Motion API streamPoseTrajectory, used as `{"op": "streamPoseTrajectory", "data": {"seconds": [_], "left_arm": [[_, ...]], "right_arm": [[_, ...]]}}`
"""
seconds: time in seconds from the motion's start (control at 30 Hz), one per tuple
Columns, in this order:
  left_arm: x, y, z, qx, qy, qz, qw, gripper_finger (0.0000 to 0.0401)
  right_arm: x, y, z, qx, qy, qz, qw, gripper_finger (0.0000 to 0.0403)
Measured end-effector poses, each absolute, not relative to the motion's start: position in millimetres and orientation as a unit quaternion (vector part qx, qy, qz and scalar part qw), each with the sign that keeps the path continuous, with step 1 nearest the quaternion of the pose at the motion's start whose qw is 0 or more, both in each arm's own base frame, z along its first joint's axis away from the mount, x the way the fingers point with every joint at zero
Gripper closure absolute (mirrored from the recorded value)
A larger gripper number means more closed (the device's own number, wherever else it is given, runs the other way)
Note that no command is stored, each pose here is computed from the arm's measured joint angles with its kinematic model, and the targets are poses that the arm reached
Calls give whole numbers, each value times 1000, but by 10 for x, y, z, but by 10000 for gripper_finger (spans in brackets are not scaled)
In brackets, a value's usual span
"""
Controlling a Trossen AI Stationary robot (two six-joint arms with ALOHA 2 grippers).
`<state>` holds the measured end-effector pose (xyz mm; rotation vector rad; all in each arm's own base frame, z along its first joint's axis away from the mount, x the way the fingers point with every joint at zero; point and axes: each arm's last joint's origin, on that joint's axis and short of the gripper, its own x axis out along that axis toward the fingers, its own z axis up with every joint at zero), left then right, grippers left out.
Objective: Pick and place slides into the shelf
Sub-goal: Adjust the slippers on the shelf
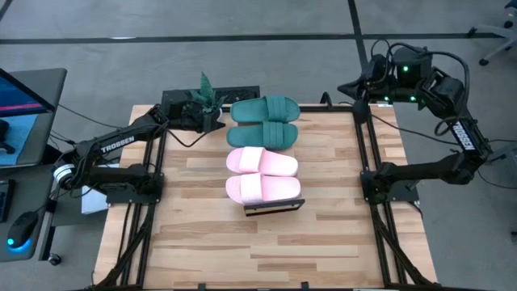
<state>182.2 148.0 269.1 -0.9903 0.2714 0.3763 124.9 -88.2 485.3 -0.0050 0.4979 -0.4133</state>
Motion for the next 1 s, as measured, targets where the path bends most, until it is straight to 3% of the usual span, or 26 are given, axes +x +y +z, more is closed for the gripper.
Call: {"op": "streamPoseTrajectory", "data": {"seconds": [1.0], "left_arm": [[1933,1274,2602,-490,174,205,829,261]], "right_arm": [[1254,-875,4844,-6,250,-198,948,403]]}}
